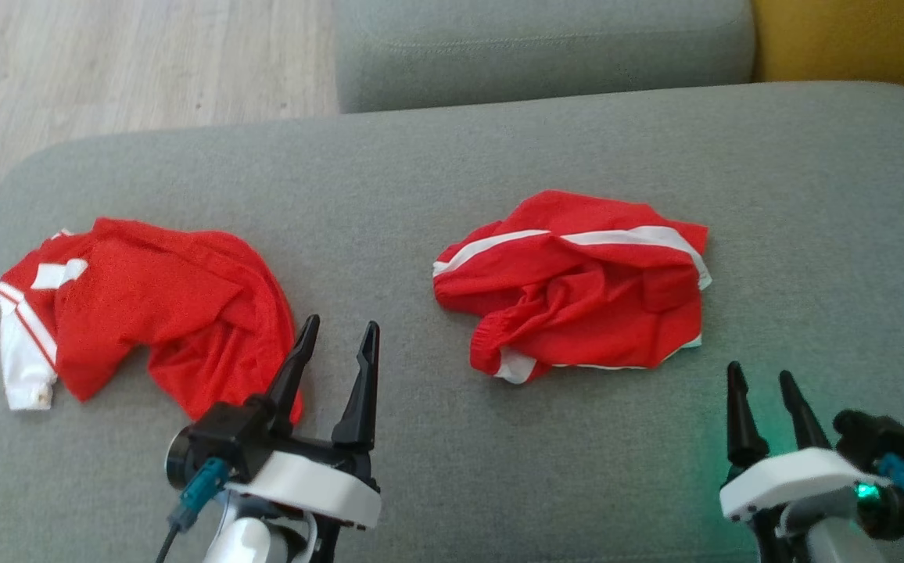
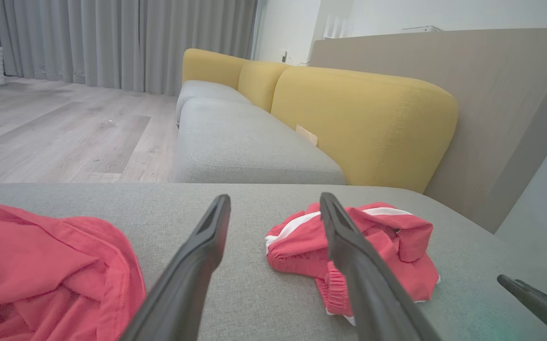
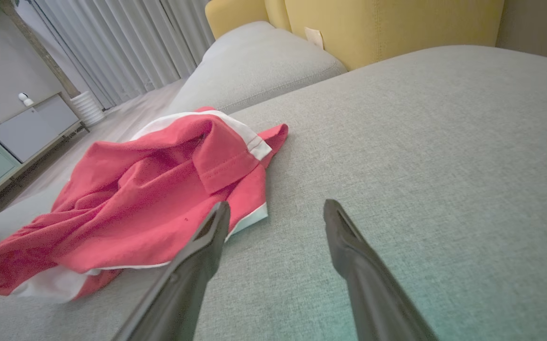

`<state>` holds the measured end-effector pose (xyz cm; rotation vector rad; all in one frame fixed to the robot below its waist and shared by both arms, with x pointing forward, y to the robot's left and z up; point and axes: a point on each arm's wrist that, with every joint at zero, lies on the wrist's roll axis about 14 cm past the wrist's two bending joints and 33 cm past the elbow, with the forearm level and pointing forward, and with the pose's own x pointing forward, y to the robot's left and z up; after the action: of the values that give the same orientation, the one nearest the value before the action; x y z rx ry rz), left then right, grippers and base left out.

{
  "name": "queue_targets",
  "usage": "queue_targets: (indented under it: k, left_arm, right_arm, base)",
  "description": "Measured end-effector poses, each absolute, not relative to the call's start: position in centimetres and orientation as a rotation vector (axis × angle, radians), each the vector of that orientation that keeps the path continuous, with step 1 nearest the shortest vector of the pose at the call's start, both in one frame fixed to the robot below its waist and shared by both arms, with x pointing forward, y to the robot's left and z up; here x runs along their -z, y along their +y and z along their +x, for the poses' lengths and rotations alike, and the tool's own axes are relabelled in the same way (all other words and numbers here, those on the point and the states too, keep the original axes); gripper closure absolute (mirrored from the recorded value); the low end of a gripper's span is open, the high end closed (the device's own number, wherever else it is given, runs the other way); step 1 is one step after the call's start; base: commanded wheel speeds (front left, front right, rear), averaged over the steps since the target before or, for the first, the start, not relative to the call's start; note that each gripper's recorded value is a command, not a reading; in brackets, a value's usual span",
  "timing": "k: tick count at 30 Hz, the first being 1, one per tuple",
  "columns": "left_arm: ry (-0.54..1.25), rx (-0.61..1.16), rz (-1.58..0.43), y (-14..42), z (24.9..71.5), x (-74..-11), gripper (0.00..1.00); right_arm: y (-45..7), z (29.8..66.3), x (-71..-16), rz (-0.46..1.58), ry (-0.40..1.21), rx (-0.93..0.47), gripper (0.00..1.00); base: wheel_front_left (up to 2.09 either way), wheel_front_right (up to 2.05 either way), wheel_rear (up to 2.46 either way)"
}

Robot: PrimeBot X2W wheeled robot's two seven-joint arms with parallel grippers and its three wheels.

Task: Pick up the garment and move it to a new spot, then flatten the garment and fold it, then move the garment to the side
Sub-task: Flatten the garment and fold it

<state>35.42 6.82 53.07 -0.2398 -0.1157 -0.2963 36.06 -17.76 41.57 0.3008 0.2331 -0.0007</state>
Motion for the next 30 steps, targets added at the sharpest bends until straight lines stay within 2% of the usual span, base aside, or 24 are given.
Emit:
queue_targets:
  k: [11,22,23,24,30]
  left_arm:
    - [-0.082,0.251,-0.24,8.2,36.2,-51.8,0.0]
    - [-0.066,0.214,-0.232,9.4,36.9,-51.2,0.0]
    - [-0.063,0.214,-0.233,9.4,36.9,-51.1,0.0]
    - [-0.06,0.214,-0.233,9.4,36.9,-51.0,0.0]
    - [-0.054,0.23,-0.232,8.9,37.1,-50.8,0.0]
  right_arm:
    - [-16.7,40.0,-39.7,0.294,0.326,-0.017,0.0]
    - [-15.1,41.1,-36.2,0.246,0.456,-0.047,0.0]
    - [-15.0,41.3,-36.2,0.238,0.456,-0.052,0.24]
    - [-14.9,41.5,-36.3,0.23,0.453,-0.056,0.98]
    - [-16.4,41.7,-36.9,0.184,0.423,-0.03,1.0]
  base:
    - [0.0,0.0,0.0]
    - [0.0,0.0,0.0]
    - [0.0,0.0,0.0]
    - [0.0,0.0,0.0]
    - [0.0,0.0,0.0]
